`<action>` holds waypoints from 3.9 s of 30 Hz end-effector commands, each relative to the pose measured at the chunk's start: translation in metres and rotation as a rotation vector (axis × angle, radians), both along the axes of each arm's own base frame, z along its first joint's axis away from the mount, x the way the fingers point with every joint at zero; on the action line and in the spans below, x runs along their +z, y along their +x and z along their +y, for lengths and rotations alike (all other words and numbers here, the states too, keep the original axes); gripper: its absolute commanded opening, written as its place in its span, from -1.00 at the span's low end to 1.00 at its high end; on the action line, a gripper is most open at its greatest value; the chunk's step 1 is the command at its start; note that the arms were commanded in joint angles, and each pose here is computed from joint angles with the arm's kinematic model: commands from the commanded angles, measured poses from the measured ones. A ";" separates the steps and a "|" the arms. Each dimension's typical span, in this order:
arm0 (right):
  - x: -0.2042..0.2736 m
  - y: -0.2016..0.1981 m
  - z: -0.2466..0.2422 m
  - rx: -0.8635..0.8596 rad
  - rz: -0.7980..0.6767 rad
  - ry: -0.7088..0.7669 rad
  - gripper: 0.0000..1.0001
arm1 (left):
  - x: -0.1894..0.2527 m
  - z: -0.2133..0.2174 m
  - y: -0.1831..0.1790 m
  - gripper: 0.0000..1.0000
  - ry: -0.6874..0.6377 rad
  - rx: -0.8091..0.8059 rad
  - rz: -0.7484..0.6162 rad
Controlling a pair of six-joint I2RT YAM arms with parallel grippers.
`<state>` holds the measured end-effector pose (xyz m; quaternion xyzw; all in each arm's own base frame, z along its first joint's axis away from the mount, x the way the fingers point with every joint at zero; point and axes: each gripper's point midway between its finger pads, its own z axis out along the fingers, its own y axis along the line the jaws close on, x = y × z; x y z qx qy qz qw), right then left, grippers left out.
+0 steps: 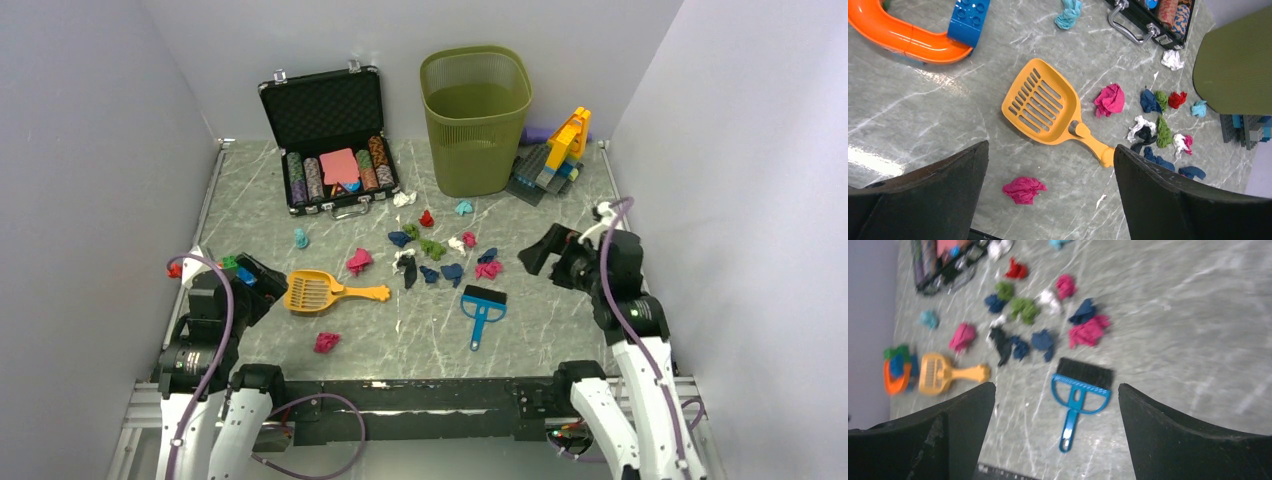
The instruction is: Sweep away the paper scraps from the table
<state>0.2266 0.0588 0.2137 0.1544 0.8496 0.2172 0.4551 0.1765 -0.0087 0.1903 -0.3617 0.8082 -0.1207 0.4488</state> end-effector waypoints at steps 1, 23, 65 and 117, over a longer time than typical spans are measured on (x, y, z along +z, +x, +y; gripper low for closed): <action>0.011 0.011 0.048 0.226 -0.084 0.003 0.95 | 0.011 0.012 -0.003 0.98 0.050 0.042 -0.010; -0.114 -0.035 0.092 -0.080 0.343 -0.244 0.52 | -0.002 -0.075 0.028 0.99 -0.043 -0.543 -0.068; -0.206 -0.046 0.114 -0.136 0.492 -0.321 -0.88 | -0.006 -0.081 0.022 0.99 -0.019 -0.619 -0.096; 0.023 -0.009 0.219 -0.142 0.328 0.755 -1.00 | 0.060 -0.305 0.030 0.40 -0.150 -0.972 -0.402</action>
